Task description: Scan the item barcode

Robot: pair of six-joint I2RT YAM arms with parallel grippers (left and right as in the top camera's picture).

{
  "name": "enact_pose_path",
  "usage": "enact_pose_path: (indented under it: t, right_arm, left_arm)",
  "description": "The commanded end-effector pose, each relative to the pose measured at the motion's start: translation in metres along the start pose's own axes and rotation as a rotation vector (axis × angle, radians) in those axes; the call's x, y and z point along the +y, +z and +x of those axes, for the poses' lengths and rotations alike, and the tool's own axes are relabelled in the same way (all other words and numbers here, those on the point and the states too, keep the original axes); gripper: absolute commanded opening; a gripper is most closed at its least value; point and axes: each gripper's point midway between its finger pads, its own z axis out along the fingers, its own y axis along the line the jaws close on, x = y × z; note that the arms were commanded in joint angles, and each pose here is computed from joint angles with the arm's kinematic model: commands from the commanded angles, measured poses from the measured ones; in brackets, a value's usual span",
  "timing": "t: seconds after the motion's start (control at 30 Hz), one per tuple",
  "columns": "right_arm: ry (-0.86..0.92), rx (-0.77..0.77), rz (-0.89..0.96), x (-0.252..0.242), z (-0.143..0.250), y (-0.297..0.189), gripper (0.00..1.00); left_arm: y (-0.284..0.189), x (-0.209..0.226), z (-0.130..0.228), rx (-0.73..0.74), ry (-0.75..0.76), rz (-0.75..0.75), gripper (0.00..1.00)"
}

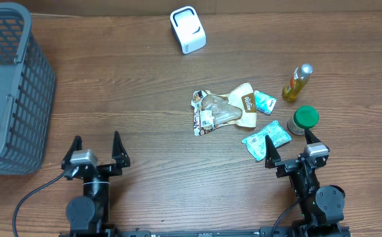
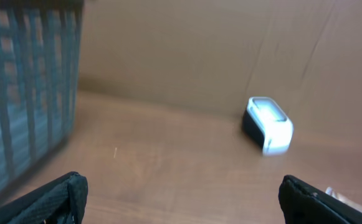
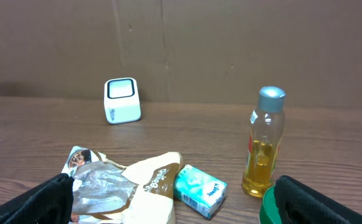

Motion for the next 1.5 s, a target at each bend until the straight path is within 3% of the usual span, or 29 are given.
enact_pose_path:
  t: [0.0, 0.23, 1.47]
  right_arm:
    - [-0.007, -0.004, 0.013, -0.0027, 0.0018, 0.0002, 1.0]
    - [-0.007, -0.004, 0.013, -0.0027, 0.0018, 0.0002, 1.0]
    - [-0.007, -0.004, 0.013, -0.0027, 0.0018, 0.0002, 1.0]
  left_arm:
    - [-0.0019, 0.0041, 0.0293, 0.116, 0.075, -0.007, 1.0]
    - [-0.0022, 0.0007, 0.0314, 0.124, 0.166, 0.02, 1.0]
    - [-0.0022, -0.0005, 0.0314, 0.124, 0.162, 0.027, 0.99]
